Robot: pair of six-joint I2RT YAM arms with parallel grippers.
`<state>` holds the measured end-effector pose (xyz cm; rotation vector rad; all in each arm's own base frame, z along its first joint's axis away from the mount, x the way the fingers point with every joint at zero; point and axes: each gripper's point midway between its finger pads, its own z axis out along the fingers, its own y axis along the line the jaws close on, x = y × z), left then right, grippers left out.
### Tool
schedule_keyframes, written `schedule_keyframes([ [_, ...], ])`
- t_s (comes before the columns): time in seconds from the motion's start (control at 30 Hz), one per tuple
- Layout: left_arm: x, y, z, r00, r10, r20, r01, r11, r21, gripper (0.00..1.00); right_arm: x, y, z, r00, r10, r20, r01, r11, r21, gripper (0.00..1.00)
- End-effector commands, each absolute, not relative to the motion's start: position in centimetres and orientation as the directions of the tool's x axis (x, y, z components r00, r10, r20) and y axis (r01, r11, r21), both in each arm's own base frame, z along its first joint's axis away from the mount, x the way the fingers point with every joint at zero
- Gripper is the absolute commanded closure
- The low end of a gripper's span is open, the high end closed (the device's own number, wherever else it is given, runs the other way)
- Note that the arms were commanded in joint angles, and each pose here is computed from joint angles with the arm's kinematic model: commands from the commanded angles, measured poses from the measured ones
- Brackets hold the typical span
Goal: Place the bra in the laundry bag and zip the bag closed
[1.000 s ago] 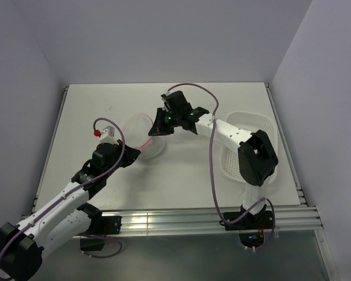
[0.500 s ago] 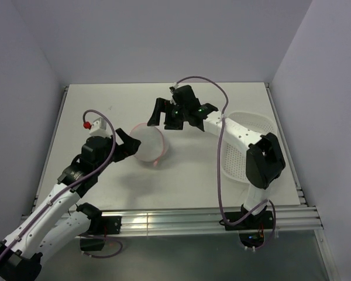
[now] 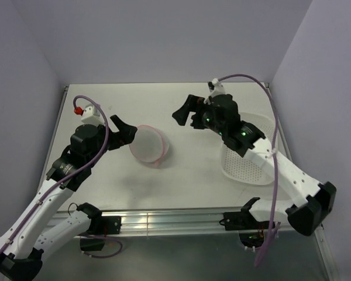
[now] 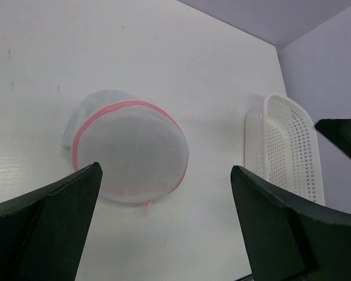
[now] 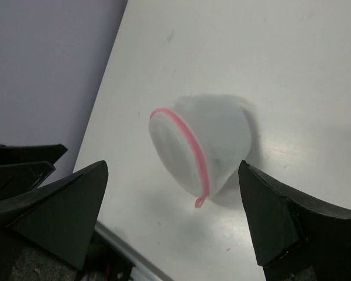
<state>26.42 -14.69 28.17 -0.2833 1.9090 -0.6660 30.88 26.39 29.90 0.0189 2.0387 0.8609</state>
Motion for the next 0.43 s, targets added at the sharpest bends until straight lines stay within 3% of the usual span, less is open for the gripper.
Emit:
schedule_keyframes([
  [0.0,26.2,-13.7,30.8,-0.368,-0.463,-0.807,0.130,0.833,-0.537,0.01,31.2,21.5,32.2,-0.420,0.401,-0.814,-0.217,0.827,0.519,0.00],
  [0.4,26.1,-14.0,31.5,-0.370,-0.461,-0.807,0.150,0.827,-0.541,0.01,28.8,17.1,33.2,-0.298,0.444,-0.845,-0.175,0.845,0.506,0.00],
])
